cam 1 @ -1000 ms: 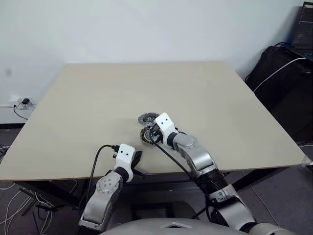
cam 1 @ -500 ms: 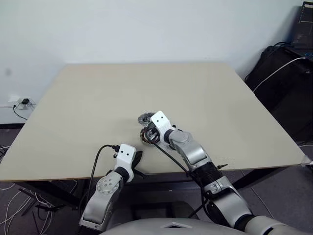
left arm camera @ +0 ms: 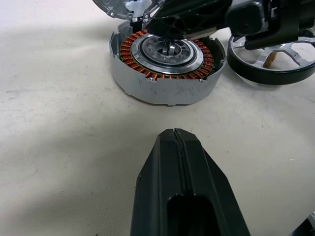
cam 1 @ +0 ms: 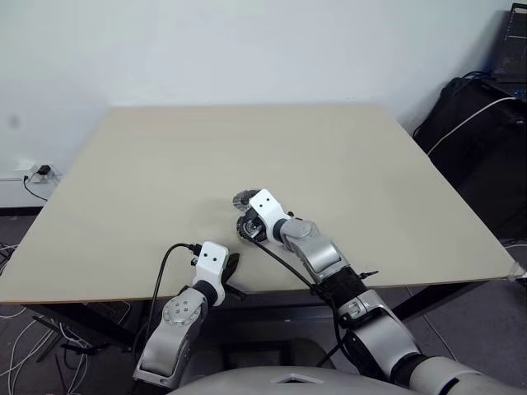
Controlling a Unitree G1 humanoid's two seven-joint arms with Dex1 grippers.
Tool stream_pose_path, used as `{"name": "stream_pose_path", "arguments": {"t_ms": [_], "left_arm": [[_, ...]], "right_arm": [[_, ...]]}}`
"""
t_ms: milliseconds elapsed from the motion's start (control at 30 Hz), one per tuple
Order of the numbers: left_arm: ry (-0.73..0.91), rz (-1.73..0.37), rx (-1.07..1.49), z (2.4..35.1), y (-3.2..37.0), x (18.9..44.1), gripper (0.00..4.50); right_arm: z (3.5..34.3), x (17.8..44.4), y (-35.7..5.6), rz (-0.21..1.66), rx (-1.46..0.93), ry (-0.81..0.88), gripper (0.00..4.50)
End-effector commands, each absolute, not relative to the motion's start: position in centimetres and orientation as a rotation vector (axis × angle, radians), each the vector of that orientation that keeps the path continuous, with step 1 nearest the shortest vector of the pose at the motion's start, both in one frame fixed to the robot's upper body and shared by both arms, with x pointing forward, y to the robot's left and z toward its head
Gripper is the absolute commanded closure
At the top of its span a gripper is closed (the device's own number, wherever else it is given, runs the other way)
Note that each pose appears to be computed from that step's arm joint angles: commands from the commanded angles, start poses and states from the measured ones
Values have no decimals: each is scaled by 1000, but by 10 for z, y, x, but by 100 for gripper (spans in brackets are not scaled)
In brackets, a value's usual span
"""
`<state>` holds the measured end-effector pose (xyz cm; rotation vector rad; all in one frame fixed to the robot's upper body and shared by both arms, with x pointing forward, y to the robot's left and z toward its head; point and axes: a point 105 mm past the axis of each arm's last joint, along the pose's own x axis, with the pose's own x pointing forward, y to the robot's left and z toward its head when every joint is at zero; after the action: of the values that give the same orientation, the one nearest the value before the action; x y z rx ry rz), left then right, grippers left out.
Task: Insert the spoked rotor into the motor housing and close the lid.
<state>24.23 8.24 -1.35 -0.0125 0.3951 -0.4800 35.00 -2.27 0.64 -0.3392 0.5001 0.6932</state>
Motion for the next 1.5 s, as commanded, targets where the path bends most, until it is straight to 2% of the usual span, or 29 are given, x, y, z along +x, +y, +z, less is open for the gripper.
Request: {"name": "stream_pose_path", "arguments": {"t_ms": [33,333,700,900,1033,1167,1300,1500], "left_arm": [[340,-489,-22,0,79,247,450],[340,-488,-21,0,80,248,450],[343,-493,-16,0,81,248,450],[343,-490,-15,0,81,248,450],[344,-483,-17,0,82,247,450],[347,-477,-18,0,84,246,450],[349,-483,-18,-1,82,246,450],[344,-490,-15,0,81,247,450]], "right_arm": [[13,353,-28,685,-340,489,447],[12,345,-36,693,-362,500,447],[38,350,-21,686,-320,386,447],[24,343,-21,694,-312,432,447],[2,327,-31,719,-337,527,447],[-3,318,-37,730,-336,552,447],[6,323,-38,709,-327,516,447],[51,340,-42,625,-217,332,447]]}}
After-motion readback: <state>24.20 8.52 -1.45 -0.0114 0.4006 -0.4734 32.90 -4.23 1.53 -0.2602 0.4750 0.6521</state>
